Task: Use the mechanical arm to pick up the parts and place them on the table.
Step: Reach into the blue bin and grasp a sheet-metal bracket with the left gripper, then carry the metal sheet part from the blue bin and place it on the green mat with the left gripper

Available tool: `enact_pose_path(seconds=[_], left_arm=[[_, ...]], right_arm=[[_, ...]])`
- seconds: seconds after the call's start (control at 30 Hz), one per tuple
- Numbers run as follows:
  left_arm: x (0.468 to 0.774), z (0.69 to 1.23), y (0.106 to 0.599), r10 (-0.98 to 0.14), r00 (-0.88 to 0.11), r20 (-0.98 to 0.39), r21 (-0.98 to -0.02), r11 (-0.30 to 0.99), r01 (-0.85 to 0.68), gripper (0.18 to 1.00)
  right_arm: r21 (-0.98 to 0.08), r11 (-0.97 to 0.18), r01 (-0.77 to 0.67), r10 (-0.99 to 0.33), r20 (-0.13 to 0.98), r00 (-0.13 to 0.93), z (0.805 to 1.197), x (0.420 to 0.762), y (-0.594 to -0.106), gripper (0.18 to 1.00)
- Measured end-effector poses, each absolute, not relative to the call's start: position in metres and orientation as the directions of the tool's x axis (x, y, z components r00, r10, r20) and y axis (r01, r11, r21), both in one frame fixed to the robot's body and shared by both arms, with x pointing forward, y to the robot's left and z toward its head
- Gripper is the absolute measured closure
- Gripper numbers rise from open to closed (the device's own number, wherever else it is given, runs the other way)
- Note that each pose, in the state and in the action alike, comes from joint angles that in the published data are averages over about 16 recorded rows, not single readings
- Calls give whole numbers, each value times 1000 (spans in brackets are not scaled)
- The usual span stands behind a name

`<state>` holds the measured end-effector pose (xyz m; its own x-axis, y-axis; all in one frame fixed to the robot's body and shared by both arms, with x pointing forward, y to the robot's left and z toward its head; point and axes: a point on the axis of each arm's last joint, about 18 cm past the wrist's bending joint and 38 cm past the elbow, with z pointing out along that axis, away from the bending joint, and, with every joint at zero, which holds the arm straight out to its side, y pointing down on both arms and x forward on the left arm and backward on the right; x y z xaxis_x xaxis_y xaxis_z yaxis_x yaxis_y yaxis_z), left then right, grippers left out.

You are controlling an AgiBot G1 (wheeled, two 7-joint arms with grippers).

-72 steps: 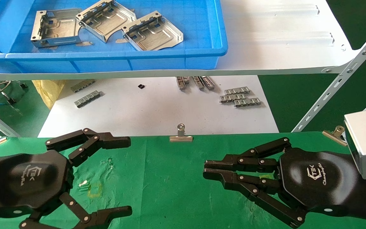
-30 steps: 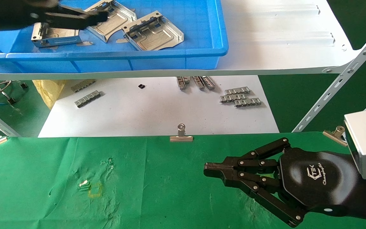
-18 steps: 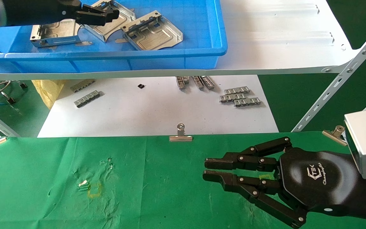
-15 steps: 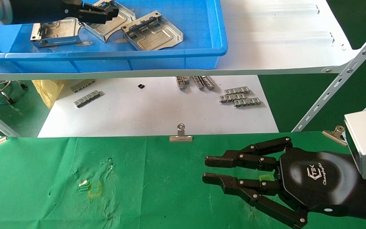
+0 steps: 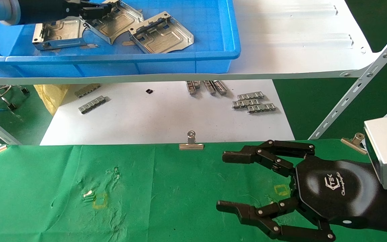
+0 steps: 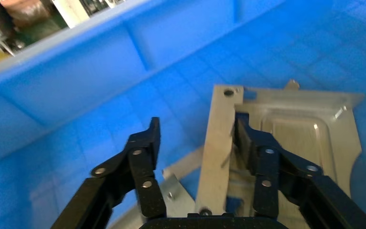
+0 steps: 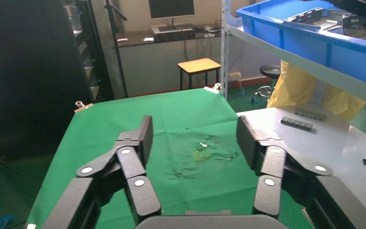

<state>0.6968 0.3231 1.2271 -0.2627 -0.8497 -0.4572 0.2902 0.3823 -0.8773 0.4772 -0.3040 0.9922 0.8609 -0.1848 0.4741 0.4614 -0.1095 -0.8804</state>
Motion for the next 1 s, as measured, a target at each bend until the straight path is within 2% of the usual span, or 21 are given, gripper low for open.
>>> enact_pose_path(seconds=[0.3,0.43,0.63,0.77,1.0], left_arm=[[694,1222,326,-851,-295,-434,-892,361,271,688],[691,1223,326,-848,-310,-429,-895,351,277,786],[680,1231,323,-830,-352,-432,-890,328,318,870],[666,1237,317,-791,-411,-453,-877,314,363,896],[627,1232,300,-628,-560,-541,-832,300,466,912]], right_arm=[[-880,-109,461,-185,474,861,992,477,-304,393],[-880,-109,461,-185,474,861,992,477,-304,327],[-880,-109,461,-185,474,861,992,477,-304,249],[-880,-109,461,-185,474,861,992,477,-304,214],[-880,-109,461,-185,474,861,992,477,-304,186]])
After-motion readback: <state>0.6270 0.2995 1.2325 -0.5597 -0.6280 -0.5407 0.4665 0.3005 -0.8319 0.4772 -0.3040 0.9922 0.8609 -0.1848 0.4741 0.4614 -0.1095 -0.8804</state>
